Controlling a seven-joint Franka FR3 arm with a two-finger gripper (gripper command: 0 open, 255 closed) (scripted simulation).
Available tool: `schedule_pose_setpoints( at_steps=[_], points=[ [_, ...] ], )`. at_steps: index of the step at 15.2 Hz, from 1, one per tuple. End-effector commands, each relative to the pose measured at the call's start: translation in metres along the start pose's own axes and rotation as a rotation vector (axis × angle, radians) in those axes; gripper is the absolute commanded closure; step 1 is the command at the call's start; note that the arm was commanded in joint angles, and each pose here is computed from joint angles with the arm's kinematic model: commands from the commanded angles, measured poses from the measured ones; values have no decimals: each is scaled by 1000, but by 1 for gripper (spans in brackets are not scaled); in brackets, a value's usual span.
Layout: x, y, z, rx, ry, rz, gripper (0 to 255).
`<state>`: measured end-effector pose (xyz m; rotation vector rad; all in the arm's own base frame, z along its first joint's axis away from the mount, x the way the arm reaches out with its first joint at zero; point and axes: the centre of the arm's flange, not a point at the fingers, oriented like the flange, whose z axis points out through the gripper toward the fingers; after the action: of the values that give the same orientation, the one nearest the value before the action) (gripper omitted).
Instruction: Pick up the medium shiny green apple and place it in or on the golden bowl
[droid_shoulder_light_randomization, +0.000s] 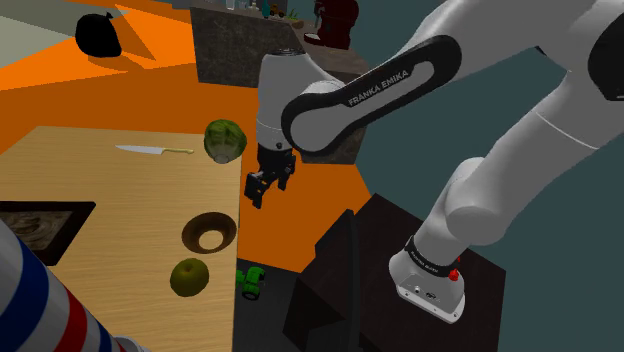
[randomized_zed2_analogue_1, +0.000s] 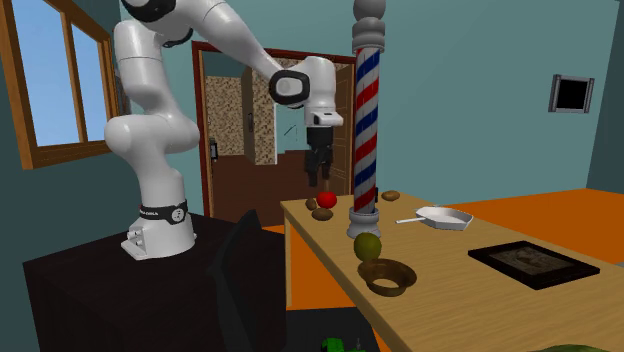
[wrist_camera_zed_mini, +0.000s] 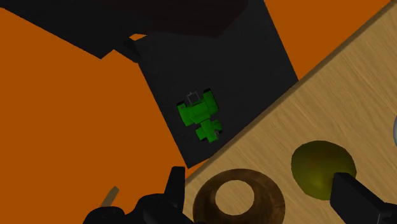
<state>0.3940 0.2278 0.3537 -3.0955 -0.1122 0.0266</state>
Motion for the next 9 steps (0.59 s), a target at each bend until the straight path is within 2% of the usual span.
schedule_pose_setpoints(
  at_steps=[1,9],
  points=[
    [9,-17,18,5,4,4,0],
    [51,-87,82,15,19,16,0]
  ],
)
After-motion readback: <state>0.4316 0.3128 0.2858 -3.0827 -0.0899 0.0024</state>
